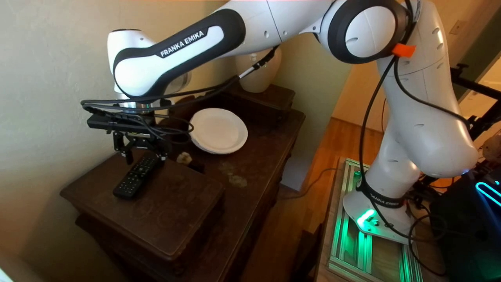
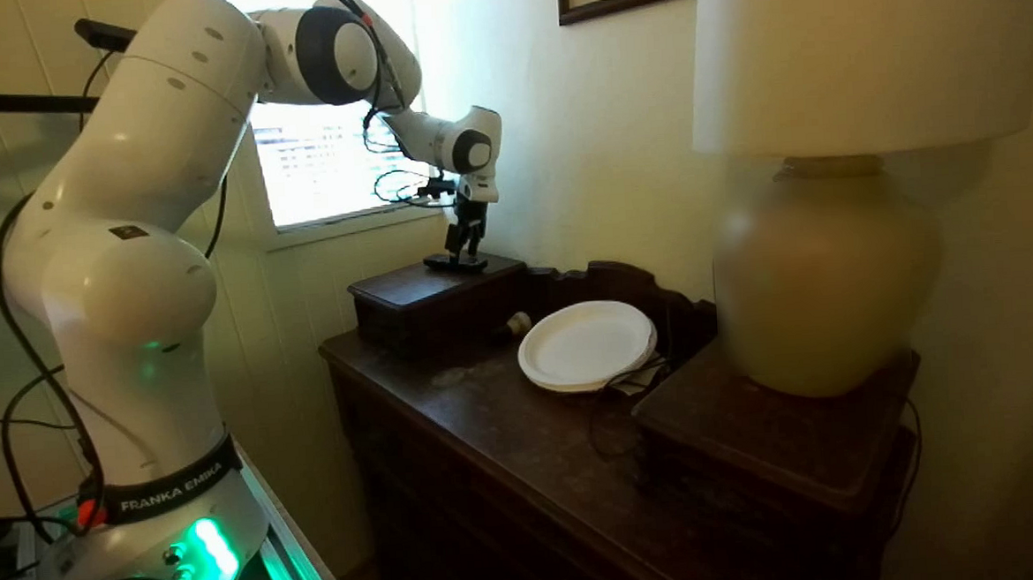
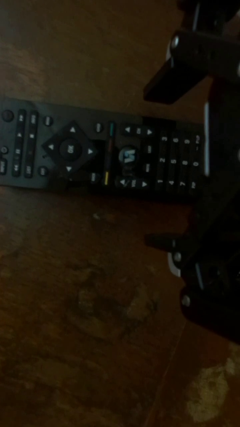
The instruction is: Put the black remote control on the right side of the counter.
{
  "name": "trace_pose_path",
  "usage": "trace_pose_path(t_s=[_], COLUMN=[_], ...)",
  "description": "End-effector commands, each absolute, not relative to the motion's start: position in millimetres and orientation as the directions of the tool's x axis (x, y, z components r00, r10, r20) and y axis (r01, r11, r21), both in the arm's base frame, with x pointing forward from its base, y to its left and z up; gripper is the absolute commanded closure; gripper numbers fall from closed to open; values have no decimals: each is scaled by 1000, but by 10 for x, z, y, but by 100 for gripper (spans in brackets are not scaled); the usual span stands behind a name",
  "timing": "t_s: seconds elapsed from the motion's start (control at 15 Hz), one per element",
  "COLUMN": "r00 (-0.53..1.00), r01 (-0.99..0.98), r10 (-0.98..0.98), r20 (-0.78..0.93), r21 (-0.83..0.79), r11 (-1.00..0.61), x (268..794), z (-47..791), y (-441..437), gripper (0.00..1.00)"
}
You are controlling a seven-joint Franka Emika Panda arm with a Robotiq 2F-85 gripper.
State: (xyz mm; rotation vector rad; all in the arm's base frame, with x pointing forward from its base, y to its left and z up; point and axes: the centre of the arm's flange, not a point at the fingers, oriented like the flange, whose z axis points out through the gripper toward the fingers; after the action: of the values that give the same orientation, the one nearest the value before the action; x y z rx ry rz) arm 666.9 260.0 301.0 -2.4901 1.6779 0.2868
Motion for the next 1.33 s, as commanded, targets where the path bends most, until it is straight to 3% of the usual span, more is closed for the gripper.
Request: trace_pose_path(t_s=[0.0, 0.2, 0.27, 0.33, 0.87, 1.2, 1.27], r00=[345, 352, 354, 356, 396, 297, 347], r01=[-934, -931, -930, -930, -918, -937, -928], r10=[-905, -903, -903, -905, -888, -916, -906], r20=[-250, -245, -242, -235, -233, -269, -243], r21=[7, 8, 10, 5, -134, -269, -231], r11=[-358, -365, -367, -367, -374, -225, -293], x=[6758, 6758, 6755, 6747, 5939, 5490, 6060], z=[2989, 2973, 2972, 2997, 3497, 3561, 3535], y=[2624, 2630, 2635, 2647, 2857, 2511, 2835], gripper=[26, 38, 54, 61, 61, 61, 36])
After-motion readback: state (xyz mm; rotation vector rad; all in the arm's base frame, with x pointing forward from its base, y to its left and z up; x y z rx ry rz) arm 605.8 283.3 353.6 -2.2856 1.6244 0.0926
